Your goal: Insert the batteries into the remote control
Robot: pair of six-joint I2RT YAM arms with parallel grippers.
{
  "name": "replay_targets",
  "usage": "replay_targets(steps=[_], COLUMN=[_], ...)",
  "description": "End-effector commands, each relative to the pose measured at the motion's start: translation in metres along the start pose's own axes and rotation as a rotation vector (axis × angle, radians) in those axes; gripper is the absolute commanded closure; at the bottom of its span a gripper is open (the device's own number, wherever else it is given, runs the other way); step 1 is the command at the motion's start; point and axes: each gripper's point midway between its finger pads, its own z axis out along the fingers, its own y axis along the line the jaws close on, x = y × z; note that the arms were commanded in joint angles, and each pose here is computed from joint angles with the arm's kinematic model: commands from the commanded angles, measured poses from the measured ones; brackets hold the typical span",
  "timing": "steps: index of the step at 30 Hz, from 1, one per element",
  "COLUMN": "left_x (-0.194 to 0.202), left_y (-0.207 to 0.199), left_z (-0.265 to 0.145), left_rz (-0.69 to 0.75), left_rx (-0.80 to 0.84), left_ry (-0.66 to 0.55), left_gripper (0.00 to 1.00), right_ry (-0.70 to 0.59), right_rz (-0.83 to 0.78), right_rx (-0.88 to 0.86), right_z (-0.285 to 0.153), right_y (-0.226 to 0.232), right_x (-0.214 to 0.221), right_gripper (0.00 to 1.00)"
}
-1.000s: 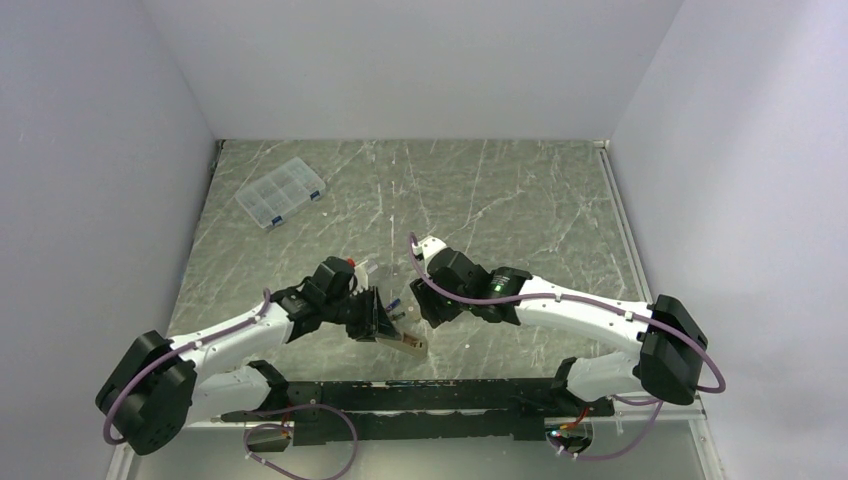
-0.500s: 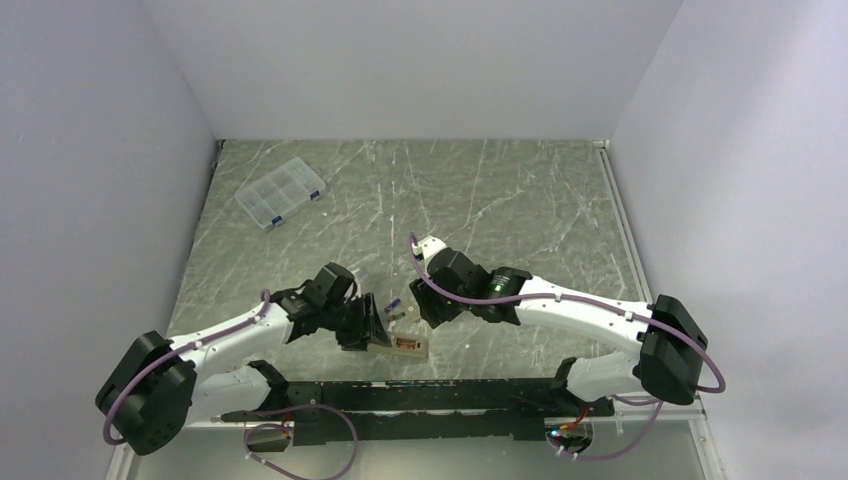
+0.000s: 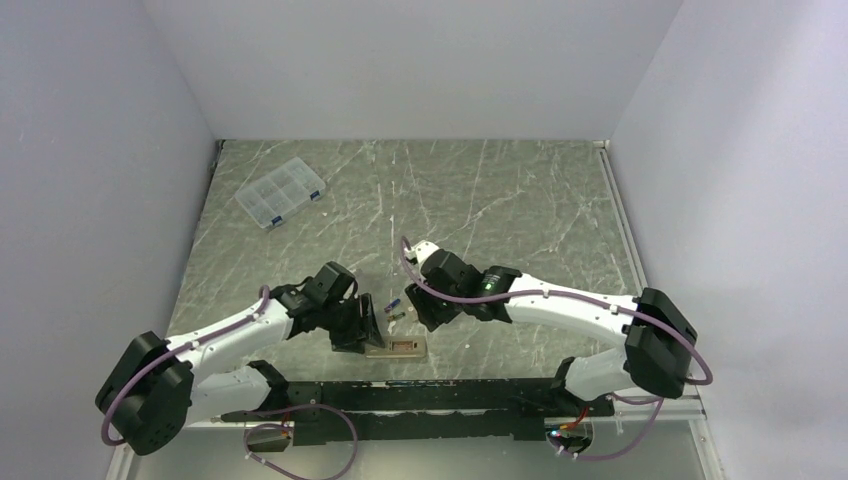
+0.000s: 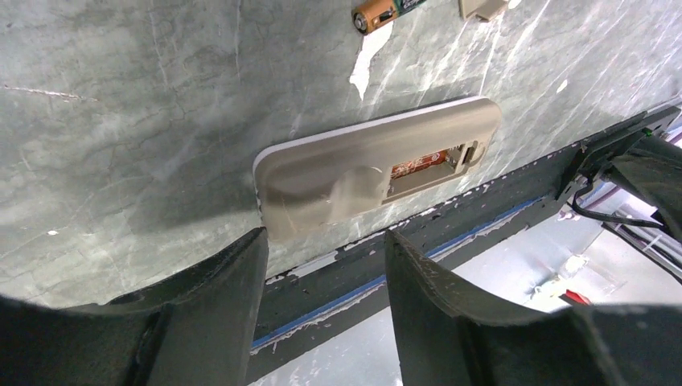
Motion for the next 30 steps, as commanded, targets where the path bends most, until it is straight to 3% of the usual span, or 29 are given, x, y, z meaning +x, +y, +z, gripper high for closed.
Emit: replay_targets(steps=[1, 17, 30], left_x=[-0.013, -0.033, -0.035], left_y=[-0.007, -0.025, -0.049], left_z=[-0.012, -0.081, -0.136], left_rz=[0.023, 0.037, 0.135], left_rx=[-0.019, -0.009, 0.079], left_ry=[-0.052, -0.263, -0.374], left_gripper=[0.39, 0.34, 0.32], right_ry=[-0.050, -0.178, -0.113], right_rz=[-0.058, -0.415, -0.700], right_rx=[-0.030, -0.145, -0.221], right_z=[0.000, 0.035, 0.065], right_y=[0.010, 0.027, 0.026], right_x=[-0.025, -0.055, -0.051], right_gripper=[0.40, 0.42, 0.45])
